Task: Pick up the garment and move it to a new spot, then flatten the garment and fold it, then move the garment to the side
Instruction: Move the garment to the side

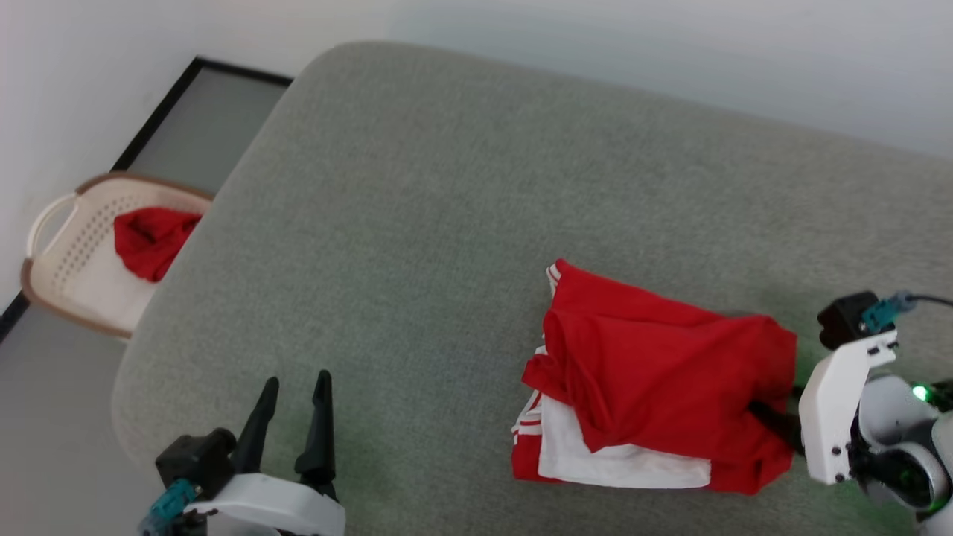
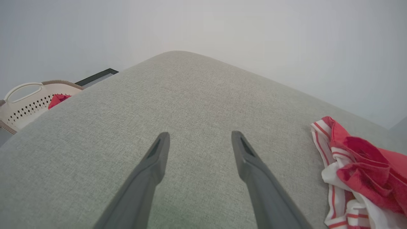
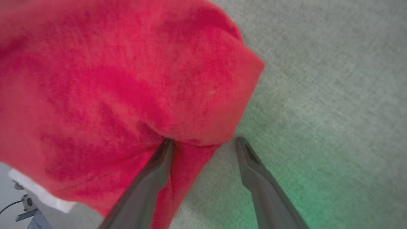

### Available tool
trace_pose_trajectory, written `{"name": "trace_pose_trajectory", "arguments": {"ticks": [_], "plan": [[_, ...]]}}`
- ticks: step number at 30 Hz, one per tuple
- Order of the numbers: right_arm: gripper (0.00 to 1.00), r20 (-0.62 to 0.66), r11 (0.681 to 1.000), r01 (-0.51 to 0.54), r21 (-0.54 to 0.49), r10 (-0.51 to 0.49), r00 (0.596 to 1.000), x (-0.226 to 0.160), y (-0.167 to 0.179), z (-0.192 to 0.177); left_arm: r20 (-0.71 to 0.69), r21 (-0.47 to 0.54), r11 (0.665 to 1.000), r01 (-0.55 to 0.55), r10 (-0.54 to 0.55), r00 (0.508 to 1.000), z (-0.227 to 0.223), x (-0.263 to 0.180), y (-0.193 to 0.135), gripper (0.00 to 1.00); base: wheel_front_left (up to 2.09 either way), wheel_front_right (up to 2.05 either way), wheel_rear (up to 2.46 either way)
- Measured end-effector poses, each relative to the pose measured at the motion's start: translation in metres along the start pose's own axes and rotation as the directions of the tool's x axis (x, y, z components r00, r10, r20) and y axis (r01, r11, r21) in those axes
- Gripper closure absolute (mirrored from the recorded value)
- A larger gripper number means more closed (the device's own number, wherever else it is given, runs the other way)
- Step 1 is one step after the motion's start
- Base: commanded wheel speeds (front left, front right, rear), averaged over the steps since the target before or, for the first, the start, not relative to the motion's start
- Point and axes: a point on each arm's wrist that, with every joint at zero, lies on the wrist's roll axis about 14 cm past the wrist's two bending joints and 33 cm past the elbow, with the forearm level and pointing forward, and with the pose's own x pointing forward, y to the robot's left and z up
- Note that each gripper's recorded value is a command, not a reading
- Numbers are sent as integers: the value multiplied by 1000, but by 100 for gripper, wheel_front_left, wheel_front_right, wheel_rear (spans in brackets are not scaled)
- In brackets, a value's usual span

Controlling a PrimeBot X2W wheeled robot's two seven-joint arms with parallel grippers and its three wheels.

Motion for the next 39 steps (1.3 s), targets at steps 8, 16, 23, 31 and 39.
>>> {"name": "trace_pose_trajectory", "arguments": {"ticks": [8, 16, 23, 31, 39], "plan": [[100, -53, 996, -79, 31, 80, 995, 25, 10, 6, -28, 12, 999, -47, 47, 998, -9, 1, 13, 0, 0, 0, 0], [100, -39, 998, -66, 24, 67, 997, 15, 5, 12, -13, 2, 999, -39, 39, 999, -6, 3, 11, 0, 0, 0, 0], [100, -11, 999, 50, -6, -50, 999, -13, -31, 19, 4, 10, 1000, 12, -12, 1000, -2, 6, 0, 0, 0, 0, 0], [100, 40, 973, 230, -29, -228, 973, -65, -92, 36, 4, 19, 994, 107, -107, 994, -4, 16, -30, 0, 0, 0, 0], [100, 58, 914, 404, -44, -401, 914, -114, -159, 41, -10, 9, 983, 185, -185, 983, -11, 37, -62, 0, 0, 0, 0]]}}
